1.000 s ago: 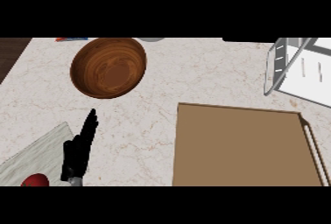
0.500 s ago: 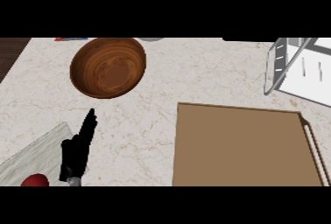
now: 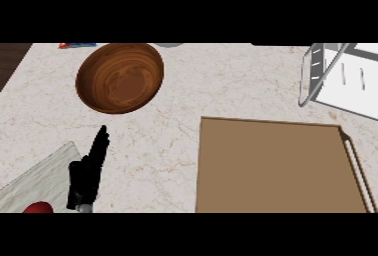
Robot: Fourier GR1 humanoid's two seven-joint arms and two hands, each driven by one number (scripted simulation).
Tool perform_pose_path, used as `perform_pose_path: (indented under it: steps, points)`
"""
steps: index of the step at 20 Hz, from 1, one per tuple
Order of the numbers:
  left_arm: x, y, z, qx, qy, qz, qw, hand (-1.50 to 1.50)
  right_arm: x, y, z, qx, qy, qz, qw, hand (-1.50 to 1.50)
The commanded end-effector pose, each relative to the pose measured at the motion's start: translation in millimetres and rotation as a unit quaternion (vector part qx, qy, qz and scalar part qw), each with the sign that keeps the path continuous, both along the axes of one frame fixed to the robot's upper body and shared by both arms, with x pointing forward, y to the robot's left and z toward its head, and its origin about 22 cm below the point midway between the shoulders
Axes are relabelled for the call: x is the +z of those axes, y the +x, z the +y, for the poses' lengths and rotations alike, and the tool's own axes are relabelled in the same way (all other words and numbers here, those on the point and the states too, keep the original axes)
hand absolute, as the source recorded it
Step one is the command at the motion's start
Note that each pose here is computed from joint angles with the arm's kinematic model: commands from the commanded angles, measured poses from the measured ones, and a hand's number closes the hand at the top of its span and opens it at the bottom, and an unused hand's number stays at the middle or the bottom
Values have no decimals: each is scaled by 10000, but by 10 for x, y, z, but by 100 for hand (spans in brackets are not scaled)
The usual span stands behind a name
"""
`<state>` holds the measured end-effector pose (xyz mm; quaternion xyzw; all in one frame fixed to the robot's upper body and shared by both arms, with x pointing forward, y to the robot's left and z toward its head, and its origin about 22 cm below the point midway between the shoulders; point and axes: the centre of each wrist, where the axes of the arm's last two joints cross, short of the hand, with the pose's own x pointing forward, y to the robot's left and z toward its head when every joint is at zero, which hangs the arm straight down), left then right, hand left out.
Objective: Pick the can from the tray and place it in the tiered basket
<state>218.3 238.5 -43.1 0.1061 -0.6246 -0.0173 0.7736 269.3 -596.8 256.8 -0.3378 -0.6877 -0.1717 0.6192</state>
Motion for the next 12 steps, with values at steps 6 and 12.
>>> perform_pose_path:
  steps: [6, 12]
  points:
    - [-118, -148, 52, 197, -78, 179, 9996, 0, 79, -990, -498, -82, 56, 27, 9999, -150]
    - [-47, -78, 111, 300, -54, 172, 9994, 0, -26, -1267, -593, 380, 89, 150, 9991, -150]
